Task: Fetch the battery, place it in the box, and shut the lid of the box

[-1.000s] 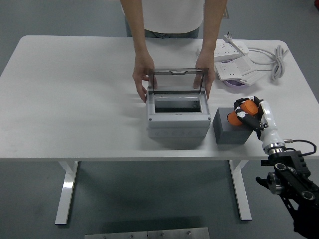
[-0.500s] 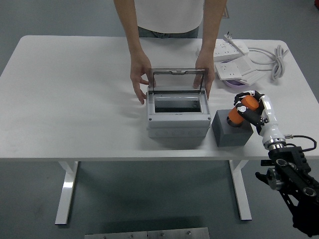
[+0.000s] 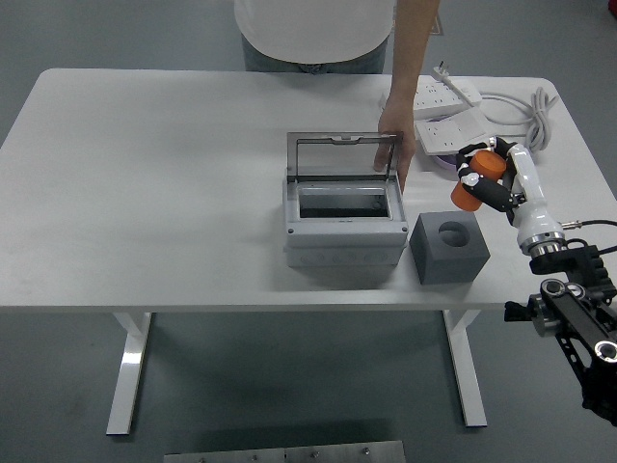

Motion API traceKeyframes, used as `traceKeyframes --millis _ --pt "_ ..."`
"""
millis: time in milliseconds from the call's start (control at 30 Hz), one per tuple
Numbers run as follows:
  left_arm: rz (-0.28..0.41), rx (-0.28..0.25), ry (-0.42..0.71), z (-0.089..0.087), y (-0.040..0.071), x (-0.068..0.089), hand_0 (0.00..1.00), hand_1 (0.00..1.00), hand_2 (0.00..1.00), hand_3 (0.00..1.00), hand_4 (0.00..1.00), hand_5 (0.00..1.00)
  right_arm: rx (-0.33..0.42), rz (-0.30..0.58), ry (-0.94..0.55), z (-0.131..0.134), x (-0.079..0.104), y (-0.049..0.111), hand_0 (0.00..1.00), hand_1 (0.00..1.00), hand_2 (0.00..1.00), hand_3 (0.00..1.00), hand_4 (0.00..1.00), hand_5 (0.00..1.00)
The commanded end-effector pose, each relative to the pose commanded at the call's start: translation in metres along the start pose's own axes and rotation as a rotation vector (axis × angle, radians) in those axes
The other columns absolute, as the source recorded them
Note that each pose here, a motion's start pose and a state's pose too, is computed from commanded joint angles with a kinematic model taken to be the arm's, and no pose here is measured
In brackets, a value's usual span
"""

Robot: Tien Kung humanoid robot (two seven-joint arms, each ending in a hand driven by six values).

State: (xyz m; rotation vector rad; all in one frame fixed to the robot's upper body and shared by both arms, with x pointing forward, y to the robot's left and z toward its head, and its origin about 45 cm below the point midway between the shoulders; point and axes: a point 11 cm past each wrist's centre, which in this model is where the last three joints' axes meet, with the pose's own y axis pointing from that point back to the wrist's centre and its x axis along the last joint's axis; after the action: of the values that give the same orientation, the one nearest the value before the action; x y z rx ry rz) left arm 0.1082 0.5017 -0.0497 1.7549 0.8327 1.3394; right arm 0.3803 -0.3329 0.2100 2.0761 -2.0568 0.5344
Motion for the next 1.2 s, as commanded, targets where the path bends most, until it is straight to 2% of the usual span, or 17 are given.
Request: traceKeyframes --millis 33,200,233,400,433,700,800,1000,1200 --pt "0.000 0.001 0.000 0.000 0.000 0.000 0.632 0.698 0.573 0.541 0.500 0.002 0.010 -0.008 0.025 -0.005 0.001 -0.002 0.327 0.324 0.315 0.320 0.307 0.002" --pt "0.000 0.003 0.002 -0.001 0.000 0.000 0.632 0.698 0.573 0.541 0.500 0.002 0.058 -0.042 0.173 -0.027 0.001 -0.012 0.327 0.324 0.315 0.320 0.307 0.002" --pt "0.001 0.002 0.002 -0.001 0.000 0.001 0.632 0.698 0.573 0.541 0.500 0.002 0.066 -0.052 0.209 -0.031 -0.001 -0.014 0.216 0.233 0.298 0.310 0.195 0.002" --pt "0.002 0.002 0.004 0.000 0.000 0.002 0.632 0.698 0.573 0.541 0.500 0.002 0.093 -0.105 0.383 -0.047 -0.011 -0.022 0.216 0.233 0.298 0.310 0.195 0.002" --pt "0.002 0.002 0.004 0.000 0.000 0.002 0.632 0.698 0.573 0.541 0.500 0.002 0.096 -0.120 0.423 -0.050 -0.013 -0.024 0.185 0.224 0.294 0.310 0.155 0.002" --pt "0.006 0.003 0.005 0.001 0.001 0.005 0.632 0.698 0.573 0.541 0.500 0.002 0.094 -0.246 0.699 -0.062 -0.043 -0.039 0.191 0.228 0.291 0.311 0.148 0.002" --pt "0.007 0.002 0.004 0.002 0.001 0.006 0.632 0.698 0.573 0.541 0.500 0.002 0.101 -0.283 0.775 -0.066 -0.060 -0.045 0.191 0.228 0.291 0.311 0.148 0.002" --pt "0.008 0.003 0.001 0.003 0.002 0.007 0.632 0.698 0.573 0.541 0.500 0.002 0.108 -0.347 0.864 -0.068 -0.091 -0.050 0.193 0.223 0.288 0.310 0.137 0.002" --pt "0.012 0.004 -0.003 0.005 0.003 0.009 0.632 0.698 0.573 0.541 0.500 0.002 0.122 -0.398 0.882 -0.065 -0.119 -0.047 0.190 0.223 0.285 0.312 0.138 0.002"
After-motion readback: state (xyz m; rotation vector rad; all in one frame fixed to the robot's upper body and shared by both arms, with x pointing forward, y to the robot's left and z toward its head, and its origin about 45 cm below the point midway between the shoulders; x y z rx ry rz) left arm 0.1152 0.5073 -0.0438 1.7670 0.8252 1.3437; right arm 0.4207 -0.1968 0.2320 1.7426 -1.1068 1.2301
